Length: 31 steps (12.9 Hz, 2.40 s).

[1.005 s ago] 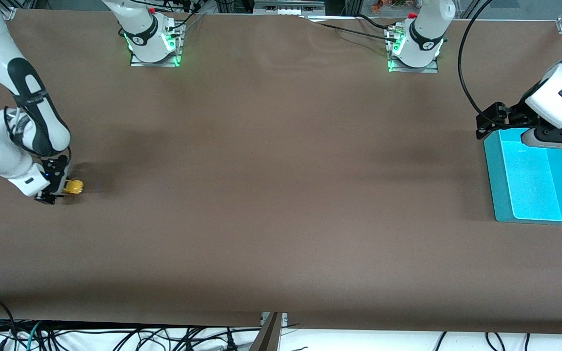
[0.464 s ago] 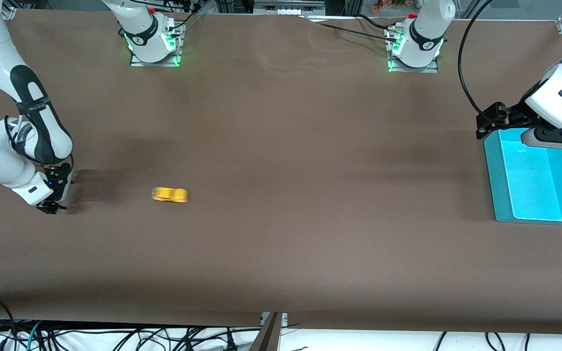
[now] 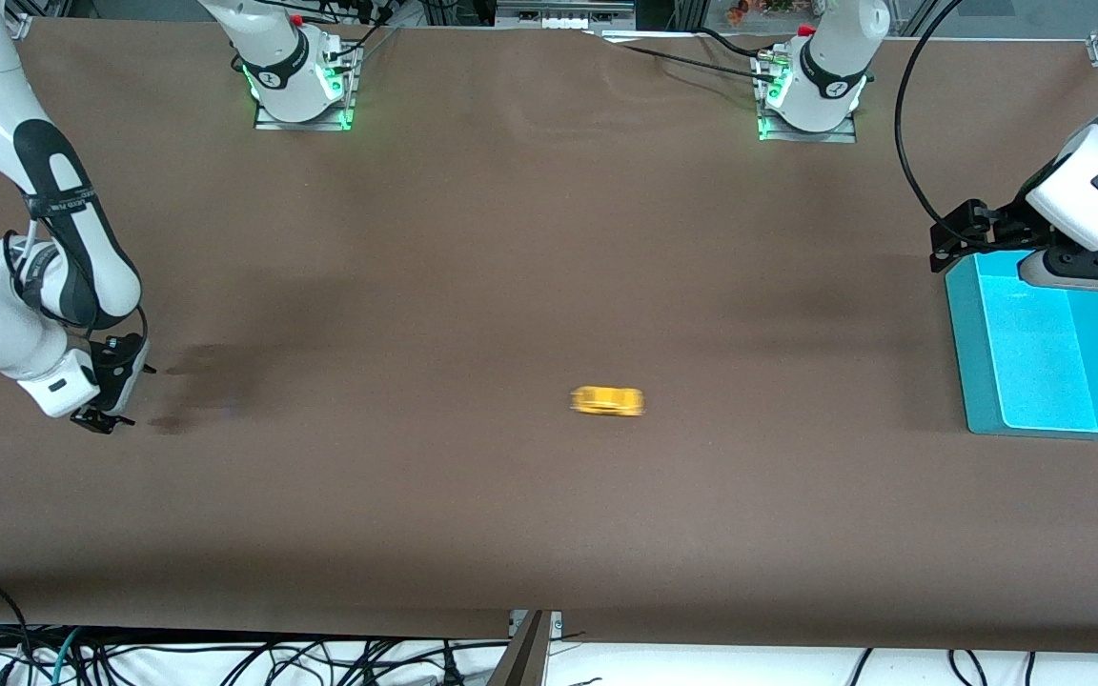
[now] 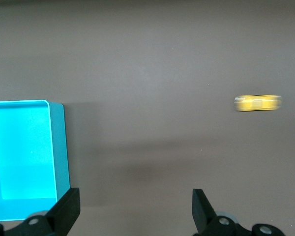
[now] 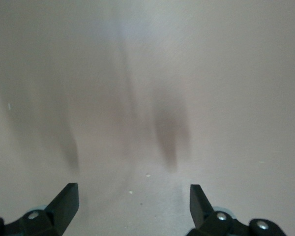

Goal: Wind and store yellow beetle car
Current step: 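Release the car with the right gripper so it rolls toward the cyan box, then lower the left gripper to the car while the right gripper retracts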

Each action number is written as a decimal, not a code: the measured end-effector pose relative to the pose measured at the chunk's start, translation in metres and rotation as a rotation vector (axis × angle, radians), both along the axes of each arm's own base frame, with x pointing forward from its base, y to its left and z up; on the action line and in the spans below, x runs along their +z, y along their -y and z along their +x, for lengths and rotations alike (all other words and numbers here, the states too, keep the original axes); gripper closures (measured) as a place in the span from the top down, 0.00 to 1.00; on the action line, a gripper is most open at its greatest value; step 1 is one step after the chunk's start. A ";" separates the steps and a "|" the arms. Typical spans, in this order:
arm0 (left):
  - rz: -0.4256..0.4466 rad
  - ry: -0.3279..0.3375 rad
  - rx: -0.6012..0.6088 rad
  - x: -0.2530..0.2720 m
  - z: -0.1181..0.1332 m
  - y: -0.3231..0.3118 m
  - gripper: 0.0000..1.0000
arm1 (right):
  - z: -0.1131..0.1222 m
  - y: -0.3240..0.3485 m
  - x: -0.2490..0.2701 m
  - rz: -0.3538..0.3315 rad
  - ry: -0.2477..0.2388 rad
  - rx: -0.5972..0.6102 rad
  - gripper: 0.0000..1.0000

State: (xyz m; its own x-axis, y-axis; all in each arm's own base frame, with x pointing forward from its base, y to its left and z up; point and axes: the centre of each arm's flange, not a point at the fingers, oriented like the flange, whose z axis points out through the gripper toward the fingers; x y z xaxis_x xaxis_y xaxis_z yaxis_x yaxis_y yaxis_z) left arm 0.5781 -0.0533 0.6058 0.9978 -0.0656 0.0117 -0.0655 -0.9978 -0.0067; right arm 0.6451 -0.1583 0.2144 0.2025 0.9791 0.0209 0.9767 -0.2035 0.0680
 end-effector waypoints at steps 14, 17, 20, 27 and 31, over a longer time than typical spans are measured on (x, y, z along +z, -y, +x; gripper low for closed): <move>0.001 -0.037 0.000 -0.015 0.003 -0.001 1.00 | 0.033 -0.227 0.086 -0.072 -0.262 -0.888 1.00; -0.006 -0.133 0.015 -0.071 0.023 -0.011 1.00 | 0.037 -0.238 0.144 -0.090 -0.249 -1.040 1.00; -0.014 -0.161 -0.014 -0.089 0.033 -0.021 1.00 | 0.027 -0.236 0.219 -0.062 -0.189 -1.076 1.00; -0.081 -0.228 -0.378 -0.192 0.077 -0.117 1.00 | -0.025 -0.213 0.365 -0.012 -0.066 -1.117 1.00; -0.056 -0.221 -0.762 -0.283 0.103 -0.130 1.00 | -0.049 -0.188 0.413 -0.014 0.011 -1.156 1.00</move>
